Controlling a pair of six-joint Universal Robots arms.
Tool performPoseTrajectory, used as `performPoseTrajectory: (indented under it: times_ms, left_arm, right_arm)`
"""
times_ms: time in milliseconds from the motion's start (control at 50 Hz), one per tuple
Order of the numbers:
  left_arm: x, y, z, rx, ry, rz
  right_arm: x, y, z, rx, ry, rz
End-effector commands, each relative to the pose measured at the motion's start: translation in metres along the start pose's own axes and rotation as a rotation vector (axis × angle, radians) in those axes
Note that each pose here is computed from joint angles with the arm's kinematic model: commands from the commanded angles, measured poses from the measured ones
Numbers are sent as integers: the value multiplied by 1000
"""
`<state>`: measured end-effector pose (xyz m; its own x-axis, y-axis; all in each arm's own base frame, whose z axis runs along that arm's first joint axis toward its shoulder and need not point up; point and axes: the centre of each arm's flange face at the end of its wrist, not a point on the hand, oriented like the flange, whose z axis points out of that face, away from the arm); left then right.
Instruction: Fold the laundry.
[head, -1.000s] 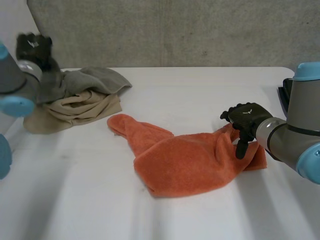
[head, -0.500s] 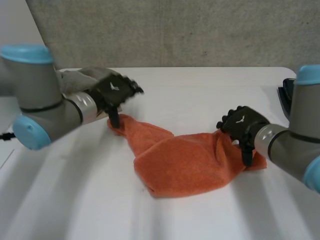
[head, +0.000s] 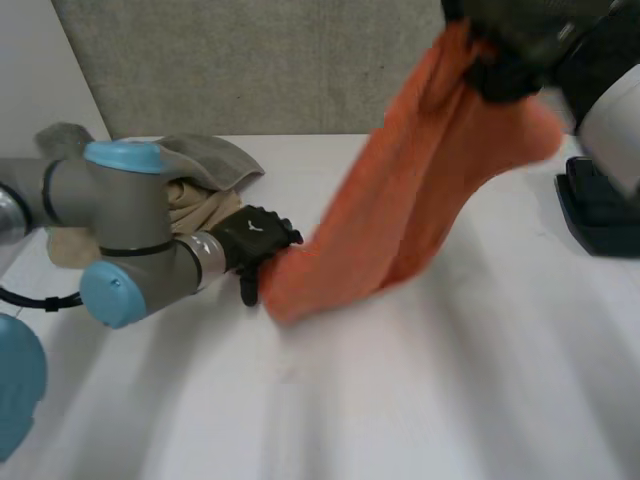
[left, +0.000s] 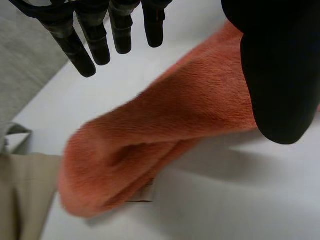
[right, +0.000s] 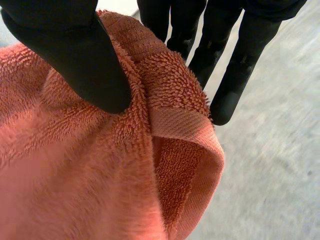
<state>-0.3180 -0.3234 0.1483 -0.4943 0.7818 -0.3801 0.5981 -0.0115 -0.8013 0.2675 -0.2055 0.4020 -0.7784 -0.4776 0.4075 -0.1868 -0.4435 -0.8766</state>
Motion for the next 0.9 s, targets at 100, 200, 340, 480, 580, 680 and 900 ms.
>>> performPoseTrajectory:
  times_ms: [100, 200, 340, 480, 580, 680, 900]
  left_arm:
    - [-14, -31, 10, 79, -89, -139]
    - [-75, -79, -8, 268, -333, -205]
    - [-145, -179, -80, 709, -656, -231]
    - [-120, -177, -84, 672, -580, -251]
    - [-88, -118, -57, 442, -496, -273]
    - [-38, -49, -34, 190, -376, -257]
    - [24, 10, -43, -57, -214, -241]
  right_arm:
    - [35, 31, 18, -79, 76, 88]
    - [47, 76, 40, -145, 109, 34]
    - [85, 106, 96, 28, 296, -94]
    - [92, 133, 106, 143, 276, -50]
    - [84, 186, 85, 4, 181, 78]
    - [50, 266, 45, -249, 67, 187]
    - [37, 321, -17, -628, -93, -17]
